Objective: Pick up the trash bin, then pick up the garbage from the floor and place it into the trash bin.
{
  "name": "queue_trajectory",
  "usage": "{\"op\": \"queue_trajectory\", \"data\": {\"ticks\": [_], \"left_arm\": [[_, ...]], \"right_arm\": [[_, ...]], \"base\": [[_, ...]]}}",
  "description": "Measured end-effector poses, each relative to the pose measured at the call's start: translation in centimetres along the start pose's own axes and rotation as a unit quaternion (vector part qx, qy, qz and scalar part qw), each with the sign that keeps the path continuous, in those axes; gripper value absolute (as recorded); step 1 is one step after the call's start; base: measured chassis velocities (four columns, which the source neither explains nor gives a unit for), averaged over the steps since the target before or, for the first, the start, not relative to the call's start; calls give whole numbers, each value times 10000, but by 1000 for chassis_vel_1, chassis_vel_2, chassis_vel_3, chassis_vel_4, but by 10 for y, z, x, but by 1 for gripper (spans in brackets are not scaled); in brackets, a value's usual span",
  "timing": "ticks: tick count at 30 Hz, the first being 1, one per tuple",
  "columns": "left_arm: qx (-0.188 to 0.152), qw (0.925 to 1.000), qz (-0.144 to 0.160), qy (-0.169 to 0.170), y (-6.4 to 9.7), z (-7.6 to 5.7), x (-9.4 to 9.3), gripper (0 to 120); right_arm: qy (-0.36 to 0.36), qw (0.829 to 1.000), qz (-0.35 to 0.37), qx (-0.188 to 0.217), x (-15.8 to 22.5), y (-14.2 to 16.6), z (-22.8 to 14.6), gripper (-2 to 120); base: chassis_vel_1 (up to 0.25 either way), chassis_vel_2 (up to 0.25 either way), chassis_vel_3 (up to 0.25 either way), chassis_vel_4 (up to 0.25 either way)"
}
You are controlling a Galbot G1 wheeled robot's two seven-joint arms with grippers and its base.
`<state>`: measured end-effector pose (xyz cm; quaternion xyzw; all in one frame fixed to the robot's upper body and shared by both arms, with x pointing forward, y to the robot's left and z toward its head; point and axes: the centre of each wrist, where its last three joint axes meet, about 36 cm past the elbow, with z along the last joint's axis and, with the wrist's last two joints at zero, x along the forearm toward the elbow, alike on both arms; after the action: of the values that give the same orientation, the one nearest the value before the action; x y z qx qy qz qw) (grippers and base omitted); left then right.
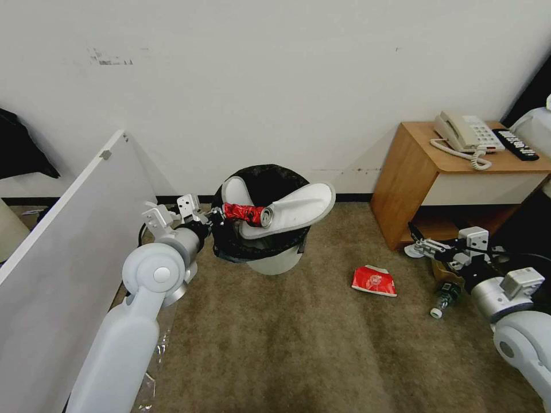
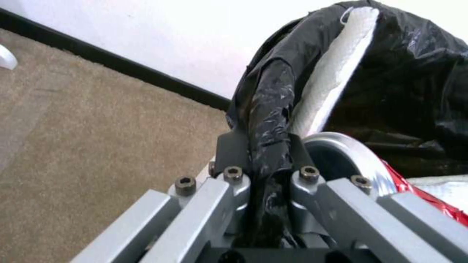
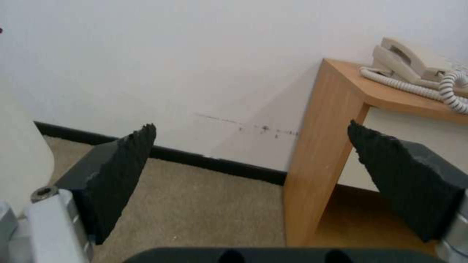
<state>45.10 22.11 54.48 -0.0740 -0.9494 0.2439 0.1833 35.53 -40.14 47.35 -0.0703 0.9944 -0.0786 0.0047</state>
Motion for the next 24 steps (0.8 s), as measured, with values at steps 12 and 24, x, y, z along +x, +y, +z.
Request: {"op": "queue_trajectory", "data": {"ticks": [12,24], "left_arm": [[-13,10000,3,5,0,0,1,4],[-11,10000,2,3,0,0,2,4]], "right_arm": [[-22,10000,1,-28,0,1,-1,100],[-22,10000,1,-51,0,3,1,100]], "base": [[-9,-5,-9,-7],[-25,-24,-27,-23]]}}
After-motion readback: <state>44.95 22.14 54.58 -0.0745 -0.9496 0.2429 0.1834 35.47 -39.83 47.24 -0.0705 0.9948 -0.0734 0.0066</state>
